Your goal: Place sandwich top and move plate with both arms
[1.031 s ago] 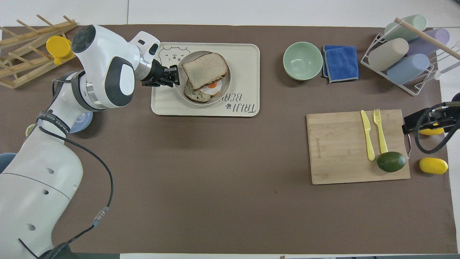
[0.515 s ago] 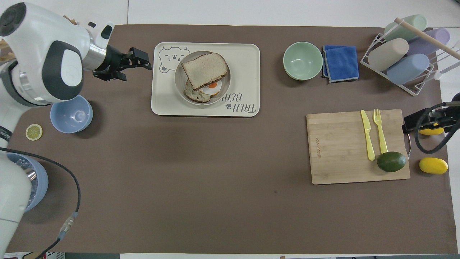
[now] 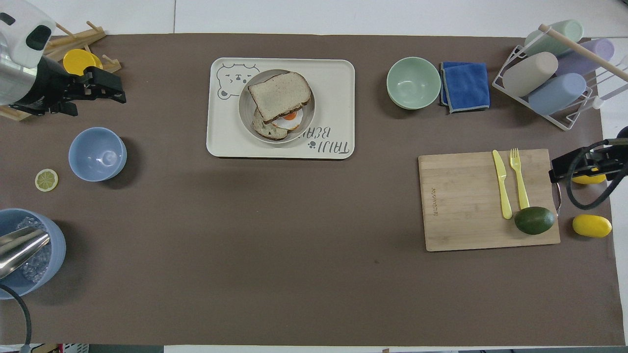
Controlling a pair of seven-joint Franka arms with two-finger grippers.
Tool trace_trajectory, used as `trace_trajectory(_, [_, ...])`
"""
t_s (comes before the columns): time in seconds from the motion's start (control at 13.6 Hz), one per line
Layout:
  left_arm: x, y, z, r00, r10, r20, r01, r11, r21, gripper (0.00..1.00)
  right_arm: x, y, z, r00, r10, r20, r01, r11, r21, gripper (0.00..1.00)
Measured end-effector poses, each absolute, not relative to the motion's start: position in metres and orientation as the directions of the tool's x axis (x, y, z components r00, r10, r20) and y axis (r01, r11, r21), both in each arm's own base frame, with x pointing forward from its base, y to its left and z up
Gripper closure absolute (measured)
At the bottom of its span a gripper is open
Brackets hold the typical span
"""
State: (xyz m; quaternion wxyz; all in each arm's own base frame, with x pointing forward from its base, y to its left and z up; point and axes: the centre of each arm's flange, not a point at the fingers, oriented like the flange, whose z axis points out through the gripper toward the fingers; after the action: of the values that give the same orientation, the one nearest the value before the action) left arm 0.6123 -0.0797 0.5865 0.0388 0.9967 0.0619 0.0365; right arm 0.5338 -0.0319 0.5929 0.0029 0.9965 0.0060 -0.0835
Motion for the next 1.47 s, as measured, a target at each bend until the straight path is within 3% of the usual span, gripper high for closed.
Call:
trace_trajectory(0.29, [0.571, -0.071, 0.610, 1.000, 0.028, -0.010, 0.028, -0.998, 0.049, 0.00, 0.534, -0.032, 0.593, 0.986, 0.012, -0.166, 0.012, -1.000, 0.005, 0.00])
trace_trajectory(0.59, [0.547, -0.064, 0.576, 0.999, 0.008, -0.035, 0.010, -0.999, 0.051, 0.00, 0.534, -0.032, 0.593, 0.986, 0.011, -0.166, 0.012, -1.000, 0.005, 0.00])
trace_trajectory(0.81, [0.539, -0.057, 0.558, 1.000, -0.009, -0.002, -0.009, -0.999, 0.054, 0.00, 0.534, -0.032, 0.593, 0.986, 0.011, -0.166, 0.012, -1.000, 0.005, 0.00])
trace_trajectory(1.25, [0.534, -0.048, 0.598, 0.999, -0.028, -0.047, -0.026, -0.999, 0.048, 0.00, 0.534, -0.032, 0.593, 0.986, 0.012, -0.166, 0.012, -1.000, 0.005, 0.00])
trace_trajectory(1.47, [0.535, -0.046, 0.596, 0.997, -0.032, -0.070, -0.031, -0.999, 0.010, 0.00, 0.534, -0.032, 0.593, 0.986, 0.012, -0.166, 0.012, -1.000, 0.005, 0.00])
